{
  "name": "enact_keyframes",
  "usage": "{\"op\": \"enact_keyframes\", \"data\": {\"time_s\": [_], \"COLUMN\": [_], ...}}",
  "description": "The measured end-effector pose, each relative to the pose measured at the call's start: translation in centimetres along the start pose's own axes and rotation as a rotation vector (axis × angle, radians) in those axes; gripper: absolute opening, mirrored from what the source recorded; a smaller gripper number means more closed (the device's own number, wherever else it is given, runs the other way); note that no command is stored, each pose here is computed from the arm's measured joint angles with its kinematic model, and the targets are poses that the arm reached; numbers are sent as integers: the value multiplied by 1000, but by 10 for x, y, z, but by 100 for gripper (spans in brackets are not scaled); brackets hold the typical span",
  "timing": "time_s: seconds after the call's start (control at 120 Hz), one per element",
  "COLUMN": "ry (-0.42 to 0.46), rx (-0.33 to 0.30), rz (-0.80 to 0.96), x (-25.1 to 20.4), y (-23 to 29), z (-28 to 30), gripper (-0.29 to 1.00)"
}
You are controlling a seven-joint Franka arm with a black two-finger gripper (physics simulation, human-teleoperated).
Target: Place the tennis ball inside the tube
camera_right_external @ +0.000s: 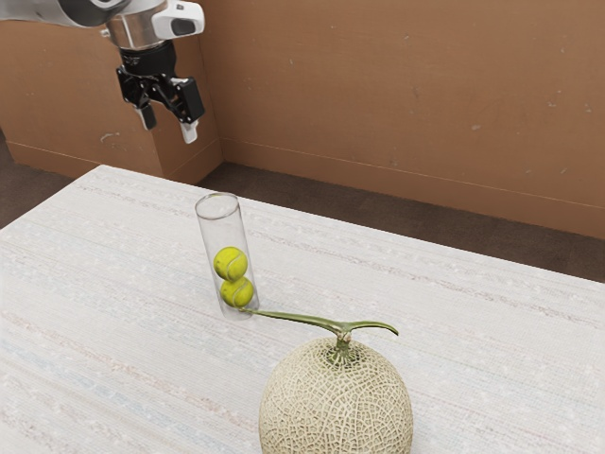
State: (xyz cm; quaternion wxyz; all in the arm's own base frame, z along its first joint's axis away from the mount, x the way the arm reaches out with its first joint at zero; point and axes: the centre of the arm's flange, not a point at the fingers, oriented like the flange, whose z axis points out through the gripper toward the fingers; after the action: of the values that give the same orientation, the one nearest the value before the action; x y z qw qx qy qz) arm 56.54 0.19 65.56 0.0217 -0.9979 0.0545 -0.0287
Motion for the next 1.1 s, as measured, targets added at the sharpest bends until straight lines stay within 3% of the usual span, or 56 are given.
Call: {"op": "enact_keyframes", "data": {"time_s": [0.267, 0.367, 0.475, 0.608, 0.917, 1.1], "ry": [-16, -39, -108, -163, -152, -144], "rx": [-2, -31, -89, -112, -119, -126], "rz": [18, 23, 30, 66, 55, 8], "x": [0, -5, -27, -50, -77, -74], "y": [4, 7, 16, 47, 91, 104], "z": [3, 9, 34, 75, 172, 199], "gripper": [70, 70, 70, 70, 70, 70]}}
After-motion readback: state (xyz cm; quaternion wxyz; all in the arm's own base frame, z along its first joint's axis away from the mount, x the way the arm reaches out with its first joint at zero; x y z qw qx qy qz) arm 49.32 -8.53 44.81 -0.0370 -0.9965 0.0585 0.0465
